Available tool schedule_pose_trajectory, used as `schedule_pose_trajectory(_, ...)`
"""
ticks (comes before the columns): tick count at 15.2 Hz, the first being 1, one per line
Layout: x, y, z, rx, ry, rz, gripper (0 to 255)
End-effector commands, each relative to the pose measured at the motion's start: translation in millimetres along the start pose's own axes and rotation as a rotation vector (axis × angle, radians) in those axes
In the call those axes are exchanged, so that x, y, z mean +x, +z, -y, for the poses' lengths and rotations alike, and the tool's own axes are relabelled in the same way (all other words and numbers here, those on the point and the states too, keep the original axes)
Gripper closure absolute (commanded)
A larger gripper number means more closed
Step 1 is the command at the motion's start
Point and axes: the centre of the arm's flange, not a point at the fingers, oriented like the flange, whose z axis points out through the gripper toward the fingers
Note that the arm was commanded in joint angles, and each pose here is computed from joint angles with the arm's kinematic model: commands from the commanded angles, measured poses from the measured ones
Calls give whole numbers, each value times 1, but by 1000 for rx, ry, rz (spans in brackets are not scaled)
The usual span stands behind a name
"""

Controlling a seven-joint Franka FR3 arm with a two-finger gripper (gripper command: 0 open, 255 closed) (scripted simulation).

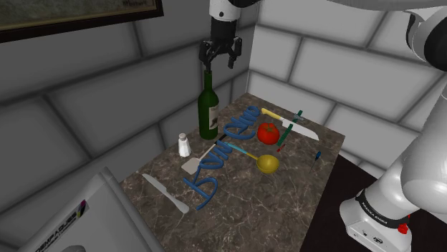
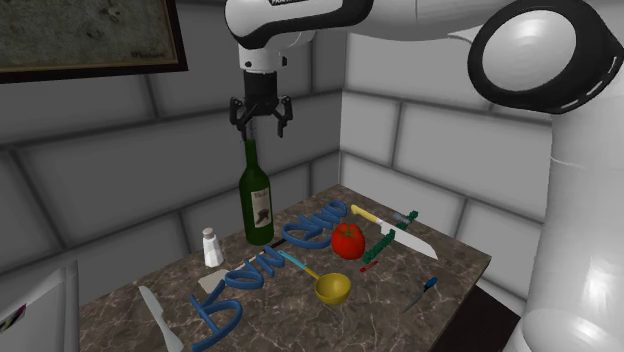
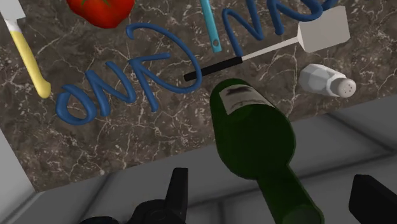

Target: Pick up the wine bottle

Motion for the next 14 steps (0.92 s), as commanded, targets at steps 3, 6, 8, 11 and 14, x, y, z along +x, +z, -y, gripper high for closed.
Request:
schedule_pose_trajectory(3, 34, 7, 26, 8, 2, -2, 0)
schedule_pose_trajectory(6, 33, 23, 25, 8, 2, -2, 0)
schedule_pose_trajectory(8, 33, 33, 25, 8, 2, -2, 0)
schedule_pose_trajectory(11, 32, 47, 25, 8, 2, -2, 0)
schedule_pose_trajectory(14, 32, 47, 24, 8, 2, -2, 255)
